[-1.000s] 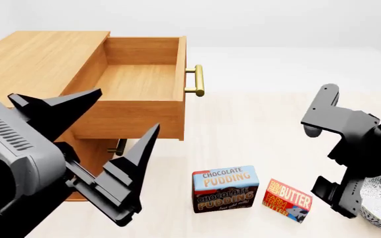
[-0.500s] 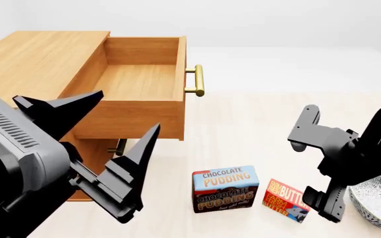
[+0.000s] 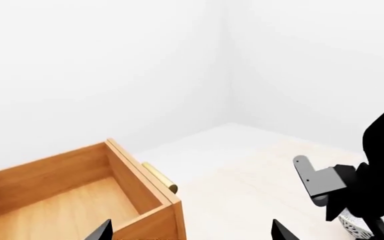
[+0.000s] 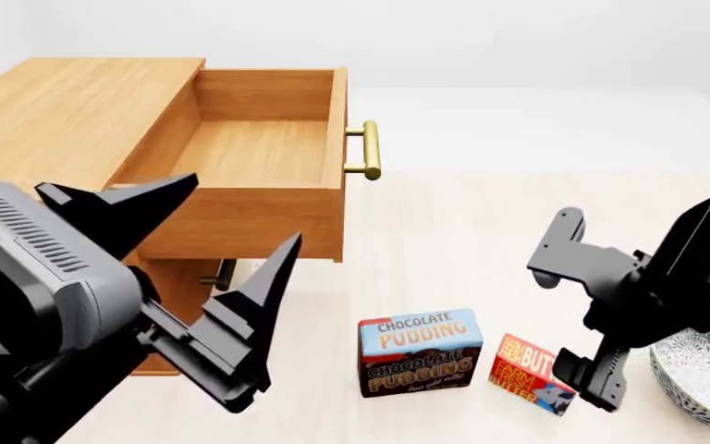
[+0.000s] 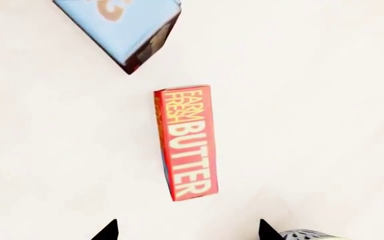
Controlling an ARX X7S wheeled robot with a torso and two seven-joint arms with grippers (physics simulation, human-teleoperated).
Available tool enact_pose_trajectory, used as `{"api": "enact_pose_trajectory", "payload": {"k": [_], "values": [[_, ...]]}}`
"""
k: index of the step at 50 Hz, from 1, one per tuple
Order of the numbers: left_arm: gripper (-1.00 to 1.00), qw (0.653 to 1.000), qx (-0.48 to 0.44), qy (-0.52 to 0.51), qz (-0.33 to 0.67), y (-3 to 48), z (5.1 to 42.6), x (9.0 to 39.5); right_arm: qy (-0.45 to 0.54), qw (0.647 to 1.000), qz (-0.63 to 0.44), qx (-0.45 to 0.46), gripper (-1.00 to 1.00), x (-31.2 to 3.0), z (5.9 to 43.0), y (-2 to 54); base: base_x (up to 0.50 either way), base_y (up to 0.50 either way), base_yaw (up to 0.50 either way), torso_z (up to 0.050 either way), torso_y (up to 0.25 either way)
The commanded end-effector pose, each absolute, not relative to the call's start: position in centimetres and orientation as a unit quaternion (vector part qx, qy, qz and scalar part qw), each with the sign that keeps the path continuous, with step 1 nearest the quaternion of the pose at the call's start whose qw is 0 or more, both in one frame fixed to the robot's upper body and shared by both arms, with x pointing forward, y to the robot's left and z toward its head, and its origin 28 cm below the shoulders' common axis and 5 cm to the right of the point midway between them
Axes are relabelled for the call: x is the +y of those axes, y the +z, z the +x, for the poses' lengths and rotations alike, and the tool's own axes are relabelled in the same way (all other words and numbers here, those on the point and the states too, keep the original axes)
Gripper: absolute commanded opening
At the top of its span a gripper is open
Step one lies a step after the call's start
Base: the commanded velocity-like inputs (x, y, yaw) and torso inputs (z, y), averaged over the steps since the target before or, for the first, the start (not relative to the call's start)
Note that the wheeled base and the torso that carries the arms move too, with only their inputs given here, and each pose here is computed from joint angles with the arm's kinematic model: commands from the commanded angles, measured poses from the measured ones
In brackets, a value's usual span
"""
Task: Put the butter at the back in the top drawer of the cabinet and close it.
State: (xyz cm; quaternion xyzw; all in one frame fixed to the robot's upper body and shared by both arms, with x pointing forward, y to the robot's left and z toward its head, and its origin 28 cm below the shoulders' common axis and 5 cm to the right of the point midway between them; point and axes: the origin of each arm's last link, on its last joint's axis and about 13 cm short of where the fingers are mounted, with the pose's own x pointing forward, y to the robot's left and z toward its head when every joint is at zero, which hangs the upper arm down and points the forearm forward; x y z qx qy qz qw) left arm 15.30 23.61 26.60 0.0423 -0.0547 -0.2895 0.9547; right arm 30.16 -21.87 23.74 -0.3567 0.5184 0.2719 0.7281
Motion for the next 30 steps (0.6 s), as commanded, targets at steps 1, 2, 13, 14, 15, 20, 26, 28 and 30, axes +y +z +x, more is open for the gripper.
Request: {"api": "enact_pose_trajectory", "payload": {"k": [1,2,13,14,15,20,26,28,30], "values": [[1.00,0.955,-0.049,-0.291,0.041,26.4,15.6,23.5,0.271,0.724,-0.354,0.527,1.00,-22.0,30.8,22.6,0.00,0.00,0.00,0.000,0.000],[1.00,0.955,-0.049,-0.291,0.041,26.4,15.6,23.5,0.272,0.723,-0.354,0.528,1.00,-22.0,30.9,22.4,0.00,0.00,0.00,0.000,0.000],[1.00,0.955,-0.044,-0.292,0.038,26.0,15.8,23.5,0.271,0.715,-0.359,0.536,1.00,-22.0,31.5,21.2,0.00,0.00,0.00,0.000,0.000],[1.00,0.955,-0.043,-0.292,0.038,26.0,15.8,23.5,0.270,0.714,-0.360,0.536,1.00,-22.0,31.5,21.1,0.00,0.00,0.00,0.000,0.000],[1.00,0.955,-0.043,-0.292,0.038,26.0,15.8,23.5,0.269,0.713,-0.360,0.537,1.00,-22.0,31.5,21.0,0.00,0.00,0.00,0.000,0.000],[1.00,0.955,-0.042,-0.292,0.039,26.0,15.8,23.5,0.262,0.711,-0.365,0.542,1.00,-22.1,31.7,20.4,0.00,0.00,0.00,0.000,0.000],[1.00,0.955,-0.041,-0.291,0.039,25.9,15.9,23.5,0.255,0.711,-0.368,0.543,1.00,-22.2,32.0,20.0,0.00,0.00,0.00,0.000,0.000],[1.00,0.955,-0.041,-0.291,0.039,25.9,15.8,23.5,0.255,0.711,-0.368,0.543,1.00,-22.2,32.0,19.8,0.00,0.00,0.00,0.000,0.000],[1.00,0.955,-0.041,-0.291,0.039,25.9,15.9,23.5,0.254,0.710,-0.368,0.544,1.00,-22.2,32.1,19.6,0.00,0.00,0.00,0.000,0.000]]}}
